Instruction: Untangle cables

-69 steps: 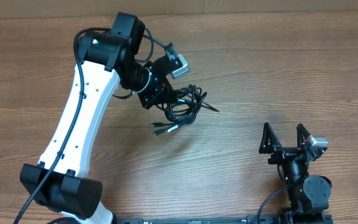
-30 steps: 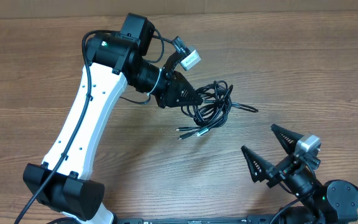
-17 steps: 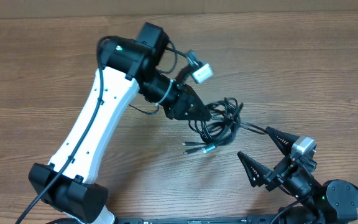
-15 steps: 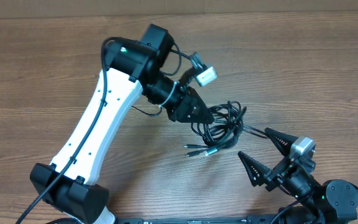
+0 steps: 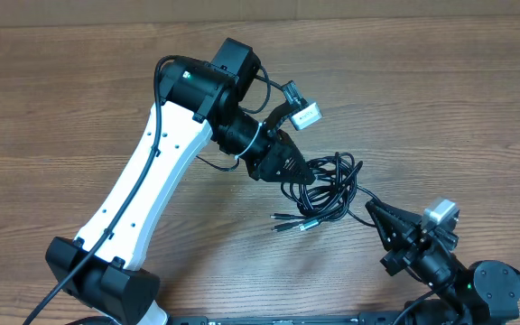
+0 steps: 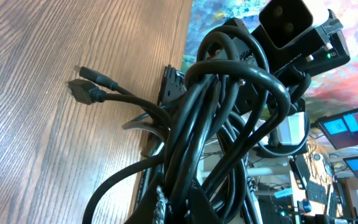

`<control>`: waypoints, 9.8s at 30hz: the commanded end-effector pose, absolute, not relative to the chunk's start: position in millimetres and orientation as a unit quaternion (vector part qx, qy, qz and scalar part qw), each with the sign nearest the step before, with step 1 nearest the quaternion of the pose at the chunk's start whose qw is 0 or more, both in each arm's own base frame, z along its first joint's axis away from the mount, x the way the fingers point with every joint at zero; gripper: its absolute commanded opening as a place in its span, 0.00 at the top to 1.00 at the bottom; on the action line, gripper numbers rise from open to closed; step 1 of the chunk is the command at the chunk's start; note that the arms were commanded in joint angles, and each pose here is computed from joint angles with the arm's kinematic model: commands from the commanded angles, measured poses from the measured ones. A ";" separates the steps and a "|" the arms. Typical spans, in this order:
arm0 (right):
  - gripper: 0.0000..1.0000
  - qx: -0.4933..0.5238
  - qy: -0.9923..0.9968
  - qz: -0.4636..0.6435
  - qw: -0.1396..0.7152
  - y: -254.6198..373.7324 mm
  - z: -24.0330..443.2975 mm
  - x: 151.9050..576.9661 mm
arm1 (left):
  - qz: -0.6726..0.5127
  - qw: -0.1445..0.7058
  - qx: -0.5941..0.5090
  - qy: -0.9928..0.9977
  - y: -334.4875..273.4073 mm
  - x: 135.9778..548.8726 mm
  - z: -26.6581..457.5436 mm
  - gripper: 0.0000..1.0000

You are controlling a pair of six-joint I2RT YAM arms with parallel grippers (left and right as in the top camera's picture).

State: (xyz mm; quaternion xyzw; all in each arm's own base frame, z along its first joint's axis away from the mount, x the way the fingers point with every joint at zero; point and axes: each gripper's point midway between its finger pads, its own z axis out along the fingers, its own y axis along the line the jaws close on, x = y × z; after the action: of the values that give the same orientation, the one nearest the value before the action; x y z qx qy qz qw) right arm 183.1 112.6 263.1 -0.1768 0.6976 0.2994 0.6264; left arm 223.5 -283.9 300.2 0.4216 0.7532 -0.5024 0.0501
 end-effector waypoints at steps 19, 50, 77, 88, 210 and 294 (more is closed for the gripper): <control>0.36 0.227 0.712 0.252 0.615 16.1 249.5 217.9 | -0.501 0.158 0.476 0.705 -294.8 244.0 323.2 0.96; 0.00 0.065 0.692 0.334 0.636 67.7 286.5 207.1 | -0.423 0.253 0.559 0.667 -336.0 258.2 320.8 0.96; 0.05 0.102 0.705 0.305 0.632 54.3 274.5 212.2 | -0.527 0.223 0.598 0.562 -343.1 204.8 345.9 0.96; 0.00 0.091 0.704 0.314 0.630 58.9 276.3 210.7 | -0.550 0.221 0.598 0.539 -344.3 197.2 354.5 0.96; 0.96 0.131 0.754 0.155 0.625 14.4 236.1 216.1 | -0.382 0.081 0.576 0.718 -314.6 184.2 278.5 0.96; 0.96 -0.002 0.752 0.136 0.645 38.1 246.0 214.6 | -0.540 0.152 0.524 0.641 -314.5 210.3 336.0 0.96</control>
State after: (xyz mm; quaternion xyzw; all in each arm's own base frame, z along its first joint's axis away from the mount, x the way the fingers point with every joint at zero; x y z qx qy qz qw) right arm 212.3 46.8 240.3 -0.0424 0.7573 0.1343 0.6377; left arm 215.6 -317.8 318.0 0.5201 0.6629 -0.5219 0.1331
